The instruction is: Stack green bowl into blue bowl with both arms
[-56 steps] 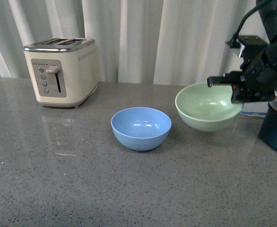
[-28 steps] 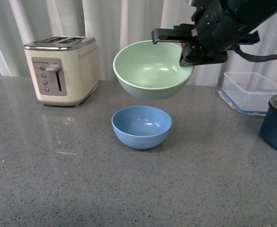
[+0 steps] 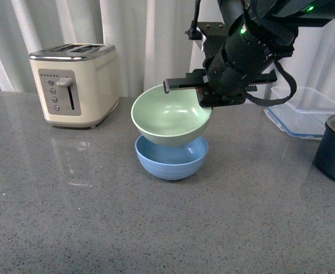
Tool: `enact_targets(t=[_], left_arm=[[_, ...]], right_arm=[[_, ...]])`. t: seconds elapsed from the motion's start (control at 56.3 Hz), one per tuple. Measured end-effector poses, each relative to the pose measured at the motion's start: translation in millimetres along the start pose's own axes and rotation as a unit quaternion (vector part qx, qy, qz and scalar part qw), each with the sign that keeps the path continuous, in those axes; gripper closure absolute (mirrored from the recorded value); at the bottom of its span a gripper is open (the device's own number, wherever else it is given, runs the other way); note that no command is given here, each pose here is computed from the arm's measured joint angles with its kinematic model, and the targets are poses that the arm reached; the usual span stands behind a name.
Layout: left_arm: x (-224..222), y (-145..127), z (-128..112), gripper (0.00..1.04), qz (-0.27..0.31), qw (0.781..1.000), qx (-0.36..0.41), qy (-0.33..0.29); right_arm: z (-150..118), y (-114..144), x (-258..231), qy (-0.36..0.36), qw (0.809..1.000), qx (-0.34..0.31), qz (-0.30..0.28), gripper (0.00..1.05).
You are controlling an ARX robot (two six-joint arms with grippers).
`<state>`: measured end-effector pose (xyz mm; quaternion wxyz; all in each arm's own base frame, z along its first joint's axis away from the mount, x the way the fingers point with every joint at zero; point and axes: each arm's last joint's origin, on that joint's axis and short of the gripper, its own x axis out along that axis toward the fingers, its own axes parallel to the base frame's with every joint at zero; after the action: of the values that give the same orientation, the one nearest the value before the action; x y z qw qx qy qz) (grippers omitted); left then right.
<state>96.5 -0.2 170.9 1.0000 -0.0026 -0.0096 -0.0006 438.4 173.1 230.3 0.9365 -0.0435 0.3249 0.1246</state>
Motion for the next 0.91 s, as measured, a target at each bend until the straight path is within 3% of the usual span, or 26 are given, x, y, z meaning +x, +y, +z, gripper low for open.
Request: enact_targets(t=[0.48, 0.604, 0.835, 0.906], left_arm=[[0, 0, 0, 0.07, 0.000, 1.000, 0.000, 0.000], [0, 0, 0, 0.07, 0.000, 1.000, 0.000, 0.000], [0, 0, 0, 0.07, 0.000, 1.000, 0.000, 0.000], [0, 0, 0, 0.07, 0.000, 1.000, 0.000, 0.000]], right_arm=[[-24, 0, 37, 0.046, 0.998, -0.021, -0.031, 1.01], [-23, 0, 37, 0.043, 0.998, -0.019, -0.028, 0.84], [-10, -3, 8, 0.011, 1.000, -0.006, 0.003, 0.36], [-6, -6, -5, 0.000, 1.000, 0.000, 0.013, 0.27]])
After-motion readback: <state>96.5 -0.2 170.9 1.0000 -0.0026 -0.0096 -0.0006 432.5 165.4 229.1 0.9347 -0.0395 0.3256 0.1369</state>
